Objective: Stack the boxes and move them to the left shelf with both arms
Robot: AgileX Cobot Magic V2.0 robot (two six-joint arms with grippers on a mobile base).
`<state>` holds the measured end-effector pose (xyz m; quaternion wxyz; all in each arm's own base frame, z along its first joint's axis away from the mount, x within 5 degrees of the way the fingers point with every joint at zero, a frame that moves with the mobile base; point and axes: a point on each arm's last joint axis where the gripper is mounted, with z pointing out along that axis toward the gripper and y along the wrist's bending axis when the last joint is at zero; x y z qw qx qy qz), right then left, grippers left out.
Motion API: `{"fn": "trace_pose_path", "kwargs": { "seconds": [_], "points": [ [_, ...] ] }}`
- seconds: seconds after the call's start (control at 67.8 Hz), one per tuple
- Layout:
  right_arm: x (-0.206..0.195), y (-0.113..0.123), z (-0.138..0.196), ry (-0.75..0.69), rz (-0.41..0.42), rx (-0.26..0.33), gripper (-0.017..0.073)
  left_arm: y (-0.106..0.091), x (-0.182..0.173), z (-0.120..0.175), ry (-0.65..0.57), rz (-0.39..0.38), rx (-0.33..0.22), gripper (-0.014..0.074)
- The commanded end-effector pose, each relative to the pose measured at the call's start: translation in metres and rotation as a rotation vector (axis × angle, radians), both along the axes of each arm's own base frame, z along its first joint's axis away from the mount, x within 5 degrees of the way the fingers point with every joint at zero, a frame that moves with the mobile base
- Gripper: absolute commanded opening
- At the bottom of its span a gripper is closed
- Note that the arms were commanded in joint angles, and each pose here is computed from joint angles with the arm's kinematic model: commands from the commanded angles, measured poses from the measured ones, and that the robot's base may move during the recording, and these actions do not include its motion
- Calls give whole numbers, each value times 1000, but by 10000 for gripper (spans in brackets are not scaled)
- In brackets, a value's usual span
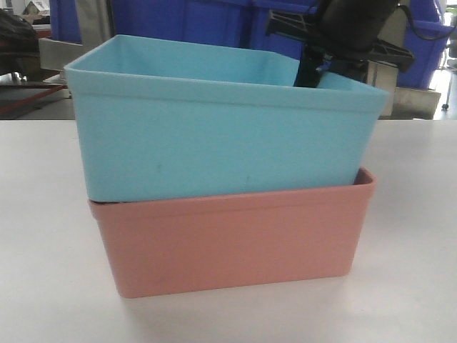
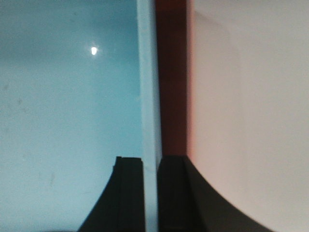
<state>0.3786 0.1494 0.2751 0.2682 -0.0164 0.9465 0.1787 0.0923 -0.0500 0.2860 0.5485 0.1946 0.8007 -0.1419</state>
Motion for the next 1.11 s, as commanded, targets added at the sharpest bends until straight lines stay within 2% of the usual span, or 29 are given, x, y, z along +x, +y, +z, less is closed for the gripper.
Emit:
{"fn": "trace_pose_path", "kwargs": {
  "seconds": [0.0,0.221,0.531,0.635,0.767,0.871,1.092],
  "points": [
    [-2,-4,37,-140,-9,14,56,-3,2,16,-88,-12,-58,-8],
    [-1,-8,36,-163,7,-52,56,-3,2,16,-88,-12,-58,-8],
    [-2,-8,36,-153,9,-56,65,-3,2,16,-86,-12,-58,-8],
    [-2,-8,37,-149,12,-59,174,-2,1,16,-80,-12,-54,-8],
    [-2,-8,43,-160,14,-62,473,-2,1,14,-66,-11,-46,0],
    [-3,-10,52,-162,24,-81,622,-3,1,14,-49,-11,-77,59],
    [-6,-16,78,-154,46,-178,622,-7,2,17,10,-6,-168,353]
  ]
}}
